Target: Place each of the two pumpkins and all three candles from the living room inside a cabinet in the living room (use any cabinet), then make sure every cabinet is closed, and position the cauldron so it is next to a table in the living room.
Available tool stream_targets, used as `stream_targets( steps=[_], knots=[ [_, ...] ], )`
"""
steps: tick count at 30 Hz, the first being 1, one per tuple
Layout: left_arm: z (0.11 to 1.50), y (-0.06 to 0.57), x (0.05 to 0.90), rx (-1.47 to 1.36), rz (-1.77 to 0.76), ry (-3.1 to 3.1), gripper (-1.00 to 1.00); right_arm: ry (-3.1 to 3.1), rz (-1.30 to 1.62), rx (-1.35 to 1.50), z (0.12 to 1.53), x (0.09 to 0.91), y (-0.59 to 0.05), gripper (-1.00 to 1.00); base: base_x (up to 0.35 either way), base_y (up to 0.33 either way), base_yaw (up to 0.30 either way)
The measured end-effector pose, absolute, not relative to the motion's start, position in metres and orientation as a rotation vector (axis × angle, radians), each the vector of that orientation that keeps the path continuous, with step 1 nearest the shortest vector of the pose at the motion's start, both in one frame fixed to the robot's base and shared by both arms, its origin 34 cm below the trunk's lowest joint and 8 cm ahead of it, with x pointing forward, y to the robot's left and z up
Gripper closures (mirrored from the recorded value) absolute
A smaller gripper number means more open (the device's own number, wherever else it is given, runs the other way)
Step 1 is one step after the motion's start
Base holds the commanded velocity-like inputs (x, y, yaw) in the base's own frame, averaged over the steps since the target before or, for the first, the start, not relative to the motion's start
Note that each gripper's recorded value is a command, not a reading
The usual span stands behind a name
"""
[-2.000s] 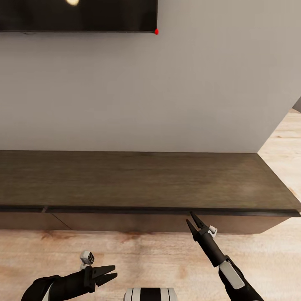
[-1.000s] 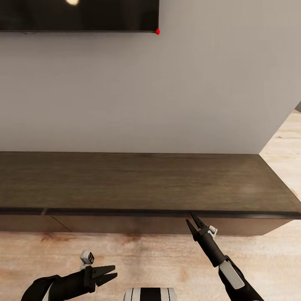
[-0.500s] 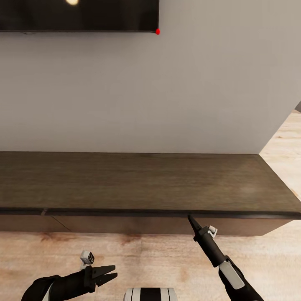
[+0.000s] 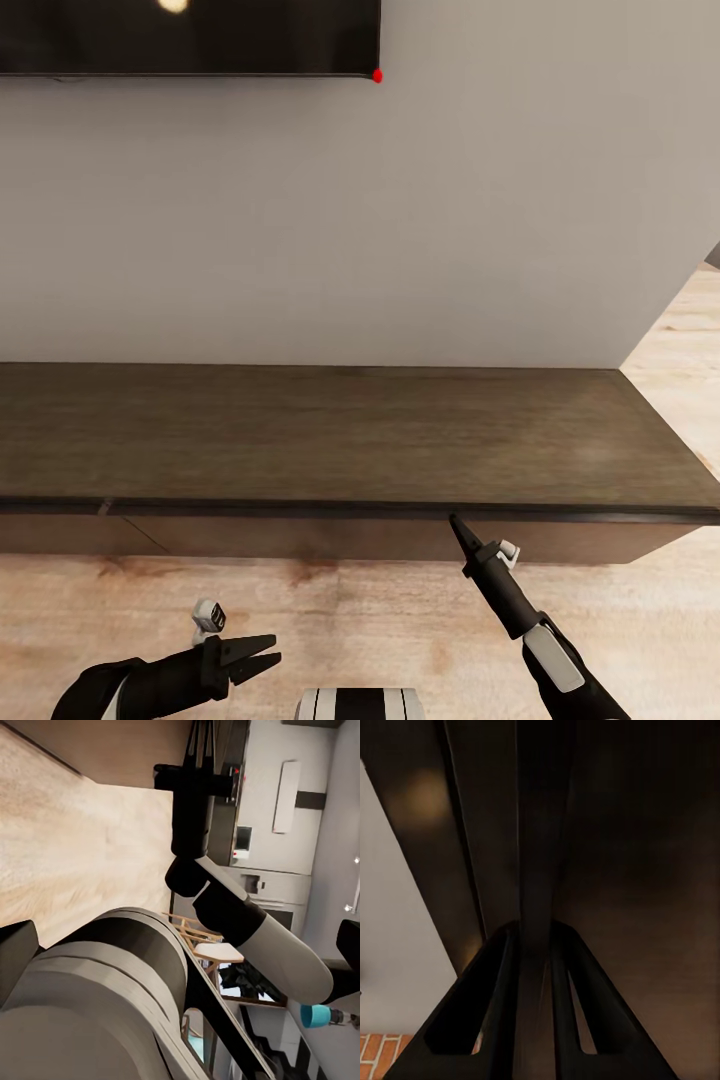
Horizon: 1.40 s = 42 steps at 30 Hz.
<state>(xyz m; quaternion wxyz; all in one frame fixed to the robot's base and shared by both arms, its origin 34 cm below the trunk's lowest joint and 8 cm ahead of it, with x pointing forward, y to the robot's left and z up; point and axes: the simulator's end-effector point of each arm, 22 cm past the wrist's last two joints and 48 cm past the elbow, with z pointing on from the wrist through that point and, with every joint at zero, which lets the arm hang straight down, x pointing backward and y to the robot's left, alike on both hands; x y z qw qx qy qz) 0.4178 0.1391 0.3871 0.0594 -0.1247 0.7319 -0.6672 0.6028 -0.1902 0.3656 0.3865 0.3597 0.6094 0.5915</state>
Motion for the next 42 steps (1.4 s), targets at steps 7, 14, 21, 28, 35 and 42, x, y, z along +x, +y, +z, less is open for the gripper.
stream_targets(
  steps=[7, 14, 21, 28, 35, 42],
  knots=[
    [0.3871, 0.1388, 0.4177, -0.378, -2.021, 2.216, -1.00, 1.551, 1.506, 0.916, 0.3655, 0.6030, -0.1901, 1.00, -0.073, 0.000, 0.000],
    [0.3870, 0.1391, 0.4177, -0.378, -2.020, 2.217, -1.00, 1.551, 1.506, 0.916, 0.3655, 0.6030, -0.1901, 1.00, -0.039, 0.000, 0.000],
    [0.3870, 0.1392, 0.4177, -0.378, -2.020, 2.217, -1.00, 1.552, 1.507, 0.916, 0.3656, 0.6030, -0.1899, 1.00, -0.085, 0.000, 0.000],
    [0.3870, 0.1392, 0.4177, -0.378, -2.020, 2.217, -1.00, 1.551, 1.510, 0.922, 0.3655, 0.6034, -0.1899, 1.00, -0.022, 0.000, 0.000],
    [0.3869, 0.1393, 0.4177, -0.378, -2.020, 2.217, -1.00, 1.547, 1.503, 0.922, 0.3655, 0.6035, -0.1920, 1.00, -0.135, 0.016, 0.000],
    [0.3867, 0.1392, 0.4177, -0.378, -2.021, 2.217, -1.00, 1.542, 1.501, 0.930, 0.3653, 0.6042, -0.1941, 1.00, -0.142, 0.025, 0.000]
  ],
)
